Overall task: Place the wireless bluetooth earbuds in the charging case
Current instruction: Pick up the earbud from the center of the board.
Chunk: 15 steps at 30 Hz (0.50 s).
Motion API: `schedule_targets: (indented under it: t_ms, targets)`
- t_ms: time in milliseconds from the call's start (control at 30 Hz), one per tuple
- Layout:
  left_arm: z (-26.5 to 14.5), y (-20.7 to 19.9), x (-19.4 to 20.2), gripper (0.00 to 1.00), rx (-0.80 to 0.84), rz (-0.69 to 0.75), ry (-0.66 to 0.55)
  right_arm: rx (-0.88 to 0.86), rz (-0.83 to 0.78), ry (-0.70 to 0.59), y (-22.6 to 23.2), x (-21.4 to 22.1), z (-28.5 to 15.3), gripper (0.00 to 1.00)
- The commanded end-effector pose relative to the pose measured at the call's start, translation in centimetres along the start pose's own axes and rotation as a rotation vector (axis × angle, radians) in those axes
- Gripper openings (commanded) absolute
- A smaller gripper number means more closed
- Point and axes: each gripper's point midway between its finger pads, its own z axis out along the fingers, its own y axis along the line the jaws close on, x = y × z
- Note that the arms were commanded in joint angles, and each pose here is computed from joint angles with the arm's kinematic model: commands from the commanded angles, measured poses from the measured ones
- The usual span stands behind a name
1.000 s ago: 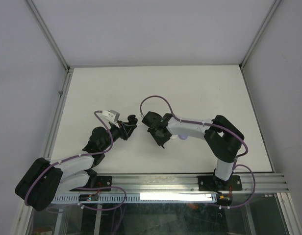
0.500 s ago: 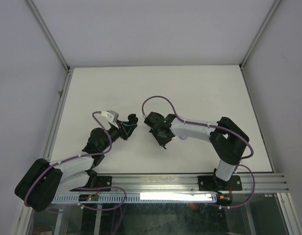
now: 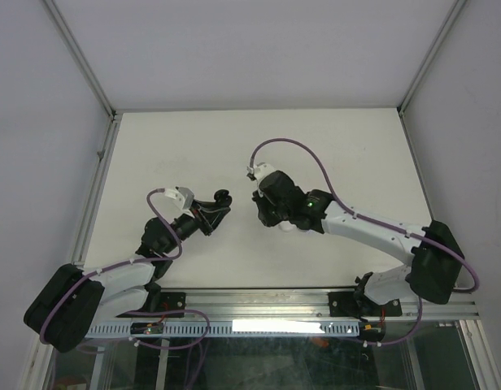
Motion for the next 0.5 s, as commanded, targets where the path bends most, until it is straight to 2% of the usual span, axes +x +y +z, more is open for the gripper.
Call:
schedule_targets:
  t_ms: [0, 267, 467]
  targets:
    - [-0.2, -2.1, -2.7, 0.00, 0.111, 0.059, -0.112, -0.053, 0.010, -0.298, 0.7, -6.7, -3.4, 0.09]
    - [0.1, -4.0, -3.5, 0.00, 0.227, 0.066, -0.144, -0.156, 0.015, -0.634, 1.7, -11.9, -9.0, 0.09]
    - [0.4, -5.7, -3.9, 0.00, 0.336, 0.083, -0.150, -0.265, -0.008, -0.802, 3.2, -13.8, -11.5, 0.09]
